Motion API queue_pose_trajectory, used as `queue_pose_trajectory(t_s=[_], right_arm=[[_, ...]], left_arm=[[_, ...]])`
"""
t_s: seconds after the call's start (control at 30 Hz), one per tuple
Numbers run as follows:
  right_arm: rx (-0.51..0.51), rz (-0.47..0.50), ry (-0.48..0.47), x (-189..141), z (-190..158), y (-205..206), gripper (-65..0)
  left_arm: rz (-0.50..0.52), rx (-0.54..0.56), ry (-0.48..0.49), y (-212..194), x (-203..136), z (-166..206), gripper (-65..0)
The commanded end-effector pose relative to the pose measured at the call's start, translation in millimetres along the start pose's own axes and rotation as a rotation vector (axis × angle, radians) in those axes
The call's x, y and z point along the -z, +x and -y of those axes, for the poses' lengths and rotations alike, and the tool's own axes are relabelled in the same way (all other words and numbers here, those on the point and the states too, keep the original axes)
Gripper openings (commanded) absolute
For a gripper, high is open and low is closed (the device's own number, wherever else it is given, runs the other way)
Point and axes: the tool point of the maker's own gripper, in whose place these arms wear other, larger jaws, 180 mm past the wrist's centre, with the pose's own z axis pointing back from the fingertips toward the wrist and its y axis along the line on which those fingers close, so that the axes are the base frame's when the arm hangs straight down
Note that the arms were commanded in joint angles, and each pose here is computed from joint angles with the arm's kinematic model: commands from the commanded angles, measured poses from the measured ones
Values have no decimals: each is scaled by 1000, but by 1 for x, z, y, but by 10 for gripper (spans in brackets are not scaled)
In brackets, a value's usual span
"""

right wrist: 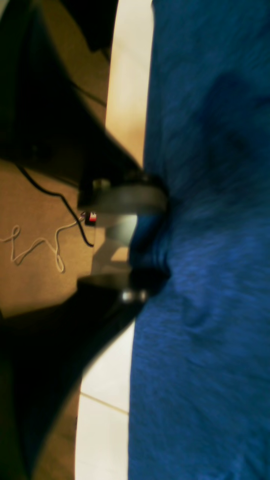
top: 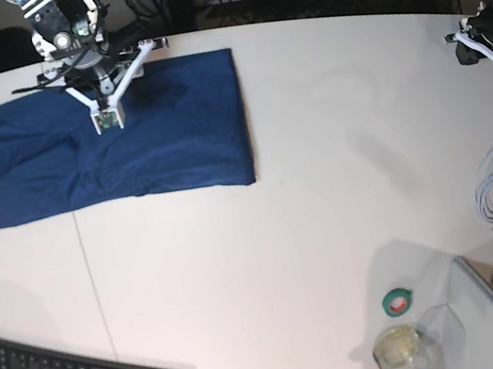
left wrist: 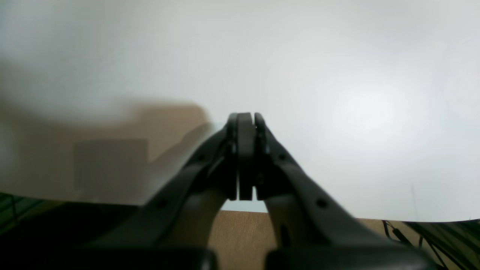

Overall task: Layout the t-shirt on the table in an organized manner, then fold the t-shirt properly
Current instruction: 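Pat the shirt surface with the right gripper, flattening the fold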

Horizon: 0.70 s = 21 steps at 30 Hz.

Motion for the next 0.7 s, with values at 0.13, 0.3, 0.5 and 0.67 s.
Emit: queue_pose_trajectory(t_s=[0.13,0.3,0.5,0.67], right_arm=[[-6,25,-7,3,3,7,-585],[1,60,9,-8,-2,15,-588],[-7,79,4,-10,1,20,-620],[-11,93,-4,-9,5,28,-621]], left_arm=[[34,19,18,14,-7,-10,-650],[36,19,18,15,-7,-10,-650],[36,19,18,15,-7,-10,-650],[36,19,18,15,-7,-10,-650]])
